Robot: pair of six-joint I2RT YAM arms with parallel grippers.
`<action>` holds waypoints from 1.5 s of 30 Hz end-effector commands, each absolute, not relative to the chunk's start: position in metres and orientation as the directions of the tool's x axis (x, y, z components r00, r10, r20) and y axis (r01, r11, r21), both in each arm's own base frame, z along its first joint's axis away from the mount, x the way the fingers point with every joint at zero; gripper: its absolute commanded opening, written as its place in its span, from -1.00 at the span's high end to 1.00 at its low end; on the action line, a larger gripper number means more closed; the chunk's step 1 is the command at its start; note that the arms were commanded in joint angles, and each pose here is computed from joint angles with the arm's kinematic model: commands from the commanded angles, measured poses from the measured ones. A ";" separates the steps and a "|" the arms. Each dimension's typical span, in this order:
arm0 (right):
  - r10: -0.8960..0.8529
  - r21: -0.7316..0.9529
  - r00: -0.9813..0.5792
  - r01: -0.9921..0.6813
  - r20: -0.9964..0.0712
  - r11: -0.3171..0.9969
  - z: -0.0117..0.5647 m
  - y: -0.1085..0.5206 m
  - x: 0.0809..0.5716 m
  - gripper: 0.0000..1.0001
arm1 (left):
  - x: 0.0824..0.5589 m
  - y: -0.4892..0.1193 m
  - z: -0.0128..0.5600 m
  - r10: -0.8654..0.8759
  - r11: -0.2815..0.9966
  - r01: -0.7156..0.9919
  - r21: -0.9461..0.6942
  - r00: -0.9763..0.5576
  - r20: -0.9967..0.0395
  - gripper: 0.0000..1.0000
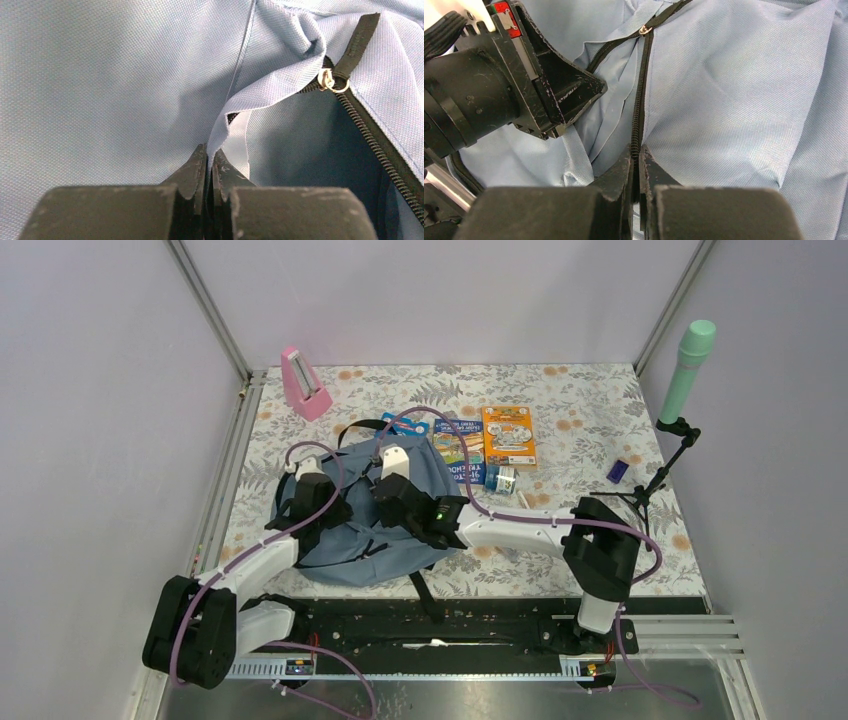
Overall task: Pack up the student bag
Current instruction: Adjust the student bag at the center of the board, then pick up the stationery from the center of the board.
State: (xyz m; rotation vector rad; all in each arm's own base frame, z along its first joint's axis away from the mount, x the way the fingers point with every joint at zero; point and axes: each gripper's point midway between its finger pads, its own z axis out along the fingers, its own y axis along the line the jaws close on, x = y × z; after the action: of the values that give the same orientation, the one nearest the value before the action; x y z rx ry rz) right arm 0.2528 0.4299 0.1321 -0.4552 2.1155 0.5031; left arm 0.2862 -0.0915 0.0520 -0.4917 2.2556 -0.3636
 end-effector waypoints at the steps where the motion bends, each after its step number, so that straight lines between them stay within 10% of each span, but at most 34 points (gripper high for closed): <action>1: -0.007 0.210 -0.468 -0.409 -0.883 0.888 0.181 0.410 0.276 1.00 | 0.291 -0.067 0.055 -0.476 0.880 -0.313 -0.359 -0.574 -0.667 1.00; 5: -0.015 0.223 -0.526 -0.386 -0.850 0.895 0.162 0.410 0.279 1.00 | 0.295 -0.075 0.059 -0.463 0.885 -0.258 -0.388 -0.580 -0.671 1.00; 13: -0.087 0.228 -0.511 -0.522 -0.855 0.822 0.185 0.423 0.265 -0.23 | 0.296 -0.086 0.063 -0.448 0.886 -0.183 -0.427 -0.576 -0.683 1.00; 21: -0.093 0.243 -0.494 -0.573 -0.865 0.783 0.229 0.385 0.238 -0.65 | 0.295 -0.093 0.070 -0.446 0.880 -0.135 -0.455 -0.566 -0.693 1.00; 34: -0.082 0.035 -0.655 -0.163 -0.751 0.986 0.160 0.186 0.259 -0.91 | 0.297 -0.094 0.071 -0.412 0.893 -0.090 -0.441 -0.556 -0.722 1.00; 45: 0.263 0.139 -0.754 0.225 -0.603 0.964 0.095 0.116 0.203 -0.92 | 0.295 -0.096 0.076 -0.414 0.889 -0.063 -0.454 -0.536 -0.736 1.00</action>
State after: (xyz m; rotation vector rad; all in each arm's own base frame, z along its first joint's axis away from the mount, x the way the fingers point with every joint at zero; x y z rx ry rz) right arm 0.2177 0.1290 0.1033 0.1213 2.4497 0.0703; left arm 0.2866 -0.0930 0.0588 -0.3800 2.1881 -0.4312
